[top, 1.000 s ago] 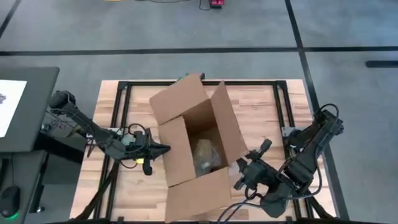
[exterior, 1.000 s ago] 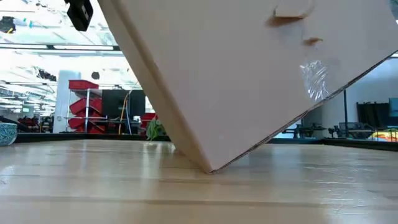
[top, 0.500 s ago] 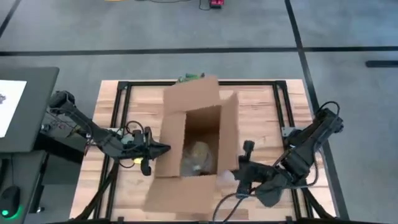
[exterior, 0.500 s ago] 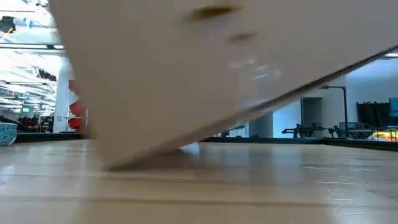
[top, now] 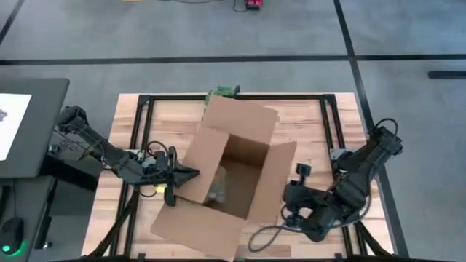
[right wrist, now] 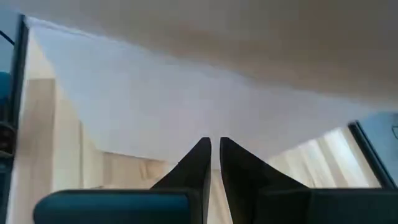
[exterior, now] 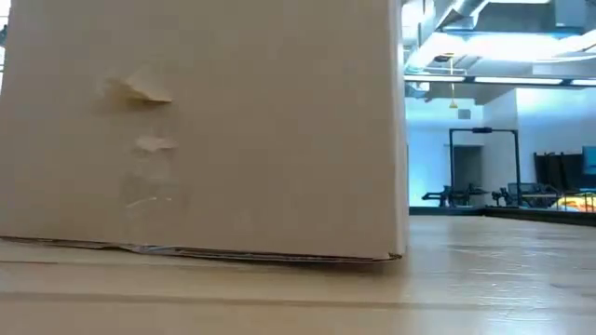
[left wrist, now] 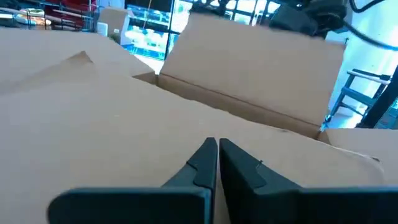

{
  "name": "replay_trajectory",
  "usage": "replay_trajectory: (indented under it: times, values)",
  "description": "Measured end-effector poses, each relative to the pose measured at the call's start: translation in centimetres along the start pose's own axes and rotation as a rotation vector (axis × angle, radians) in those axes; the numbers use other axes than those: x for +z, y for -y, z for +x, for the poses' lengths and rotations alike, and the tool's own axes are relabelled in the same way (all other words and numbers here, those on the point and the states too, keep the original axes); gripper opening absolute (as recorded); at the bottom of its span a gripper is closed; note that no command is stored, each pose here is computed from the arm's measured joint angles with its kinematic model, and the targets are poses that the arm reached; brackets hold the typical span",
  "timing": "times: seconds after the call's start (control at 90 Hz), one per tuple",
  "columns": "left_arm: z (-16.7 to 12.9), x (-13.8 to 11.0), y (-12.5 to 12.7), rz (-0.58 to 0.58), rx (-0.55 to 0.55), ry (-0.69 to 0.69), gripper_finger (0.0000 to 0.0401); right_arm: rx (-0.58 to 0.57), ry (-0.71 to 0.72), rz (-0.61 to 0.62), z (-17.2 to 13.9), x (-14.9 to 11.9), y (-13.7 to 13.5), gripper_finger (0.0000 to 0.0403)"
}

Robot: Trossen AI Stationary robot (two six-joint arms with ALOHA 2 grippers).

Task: Wrap mug
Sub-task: Close the cardboard box

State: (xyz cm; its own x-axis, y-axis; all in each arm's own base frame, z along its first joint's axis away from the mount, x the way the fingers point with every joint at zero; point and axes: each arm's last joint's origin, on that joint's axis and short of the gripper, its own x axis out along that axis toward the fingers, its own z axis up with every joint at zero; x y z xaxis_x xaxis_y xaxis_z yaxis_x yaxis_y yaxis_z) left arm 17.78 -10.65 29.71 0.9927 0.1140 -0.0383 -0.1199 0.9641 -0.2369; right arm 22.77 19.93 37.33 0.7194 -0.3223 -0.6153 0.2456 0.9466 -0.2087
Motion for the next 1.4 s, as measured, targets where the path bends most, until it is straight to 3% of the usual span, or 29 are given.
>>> replay_trajectory:
  times: [0.211,0.322,0.667,0.8,1.067,1.244,1.4]
  values:
    - [0.0,-0.1,0.0,-0.01,0.001,-0.004,0.0,-0.107,0.283,0.014,-4.2,0.4,0.1,0.0016]
    - [0.0,-0.1,0.0,-0.014,0.002,-0.005,0.0,-0.131,0.325,0.014,-4.5,0.7,0.2,0.001]
    - [1.9,-1.9,1.0,-0.003,0.022,-0.027,0.0,-0.094,0.272,-0.052,1.7,3.9,0.9,0.0006]
    - [2.5,-2.1,1.5,-0.001,0.01,0.004,0.0,-0.026,0.225,-0.079,4.0,4.6,1.8,0.0006]
    - [4.7,-3.3,2.2,-0.02,-0.035,0.044,0.0,0.018,0.065,-0.155,8.9,2.5,2.5,0.0006]
    - [5.8,-3.9,2.1,-0.033,-0.088,0.056,0.0,0.03,0.062,-0.178,9.2,2.0,2.4,0.0006]
    - [6.0,-3.8,1.9,-0.036,-0.098,0.054,0.0,0.04,0.173,-0.206,8.0,2.8,1.9,0.0006]
